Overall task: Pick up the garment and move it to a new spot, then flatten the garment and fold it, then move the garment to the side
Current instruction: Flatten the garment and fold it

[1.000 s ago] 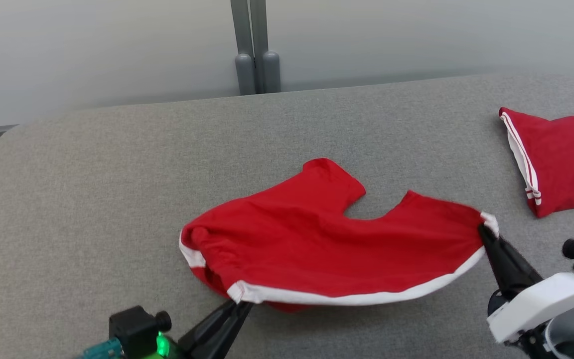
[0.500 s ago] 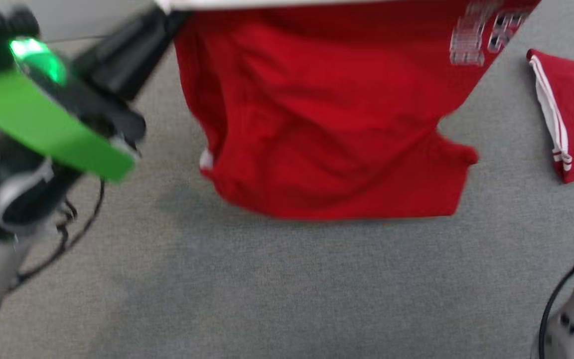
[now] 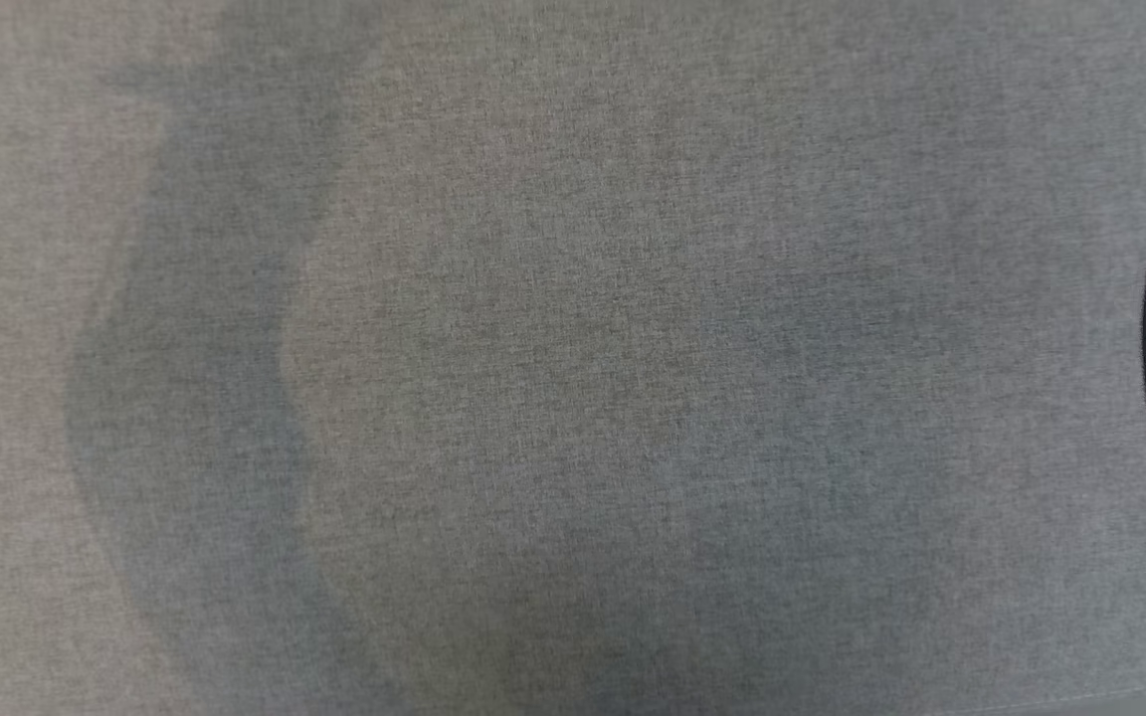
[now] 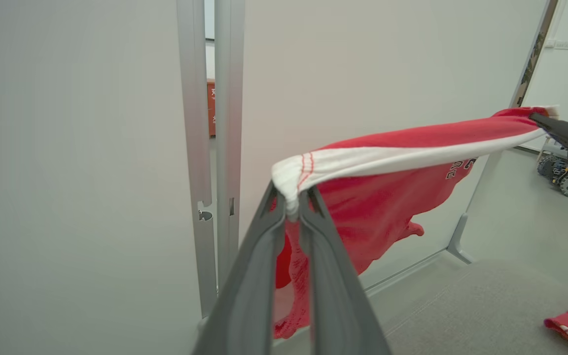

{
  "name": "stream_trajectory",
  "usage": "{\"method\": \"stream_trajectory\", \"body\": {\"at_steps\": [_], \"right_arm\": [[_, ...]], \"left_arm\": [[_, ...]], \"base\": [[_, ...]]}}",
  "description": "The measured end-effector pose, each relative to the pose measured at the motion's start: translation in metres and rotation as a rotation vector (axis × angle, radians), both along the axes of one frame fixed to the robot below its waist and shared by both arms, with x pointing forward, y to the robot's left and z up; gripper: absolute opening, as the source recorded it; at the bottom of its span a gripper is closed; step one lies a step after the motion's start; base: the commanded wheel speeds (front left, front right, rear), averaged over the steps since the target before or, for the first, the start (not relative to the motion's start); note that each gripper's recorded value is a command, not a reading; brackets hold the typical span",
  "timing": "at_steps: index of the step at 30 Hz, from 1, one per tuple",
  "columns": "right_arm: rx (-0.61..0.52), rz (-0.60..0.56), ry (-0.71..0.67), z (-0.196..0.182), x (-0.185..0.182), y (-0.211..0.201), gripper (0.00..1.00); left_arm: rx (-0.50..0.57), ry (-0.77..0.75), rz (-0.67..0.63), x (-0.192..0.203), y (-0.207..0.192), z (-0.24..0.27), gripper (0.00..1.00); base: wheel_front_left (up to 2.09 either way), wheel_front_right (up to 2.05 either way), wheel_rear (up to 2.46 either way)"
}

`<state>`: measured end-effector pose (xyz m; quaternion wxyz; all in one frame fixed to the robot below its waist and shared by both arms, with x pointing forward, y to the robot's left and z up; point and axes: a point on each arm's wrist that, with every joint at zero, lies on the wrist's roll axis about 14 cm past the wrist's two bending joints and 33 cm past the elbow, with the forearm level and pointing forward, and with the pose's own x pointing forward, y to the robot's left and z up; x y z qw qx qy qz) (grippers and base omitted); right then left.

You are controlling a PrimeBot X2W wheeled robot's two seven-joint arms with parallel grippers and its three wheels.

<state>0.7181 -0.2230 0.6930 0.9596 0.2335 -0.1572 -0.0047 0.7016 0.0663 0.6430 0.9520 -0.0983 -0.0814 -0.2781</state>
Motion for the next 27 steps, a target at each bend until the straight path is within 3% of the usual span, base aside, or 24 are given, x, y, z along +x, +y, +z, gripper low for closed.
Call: {"method": "stream_trajectory", "body": {"at_steps": [3, 7, 10, 15, 21, 27], "right_arm": [[0.05, 0.011, 0.109, -0.074, 0.022, 0.006, 0.0], [0.107, -0.019, 0.231, -0.162, 0.017, -0.001, 0.0], [0.159, -0.064, 0.314, -0.22, -0.011, -0.015, 0.0], [0.2, -0.104, 0.442, -0.285, -0.079, -0.029, 0.0], [0.236, -0.124, 0.524, -0.307, -0.176, -0.042, 0.0], [0.309, -0.147, 0.638, -0.32, -0.295, -0.047, 0.0]], "left_arm": [[0.027, 0.116, -0.007, 0.01, -0.007, -0.07, 0.0], [0.051, 0.273, -0.06, -0.008, -0.019, -0.156, 0.0], [0.094, 0.336, -0.137, -0.042, -0.029, -0.198, 0.0], [0.14, 0.44, -0.252, -0.118, -0.032, -0.249, 0.0], [0.151, 0.531, -0.316, -0.212, -0.026, -0.269, 0.0], [0.137, 0.648, -0.279, -0.318, -0.028, -0.267, 0.0]], "base": [[0.0, 0.0, 0.0], [0.0, 0.0, 0.0], [0.0, 0.0, 0.0], [0.0, 0.0, 0.0], [0.0, 0.0, 0.0], [0.0, 0.0, 0.0]]}}
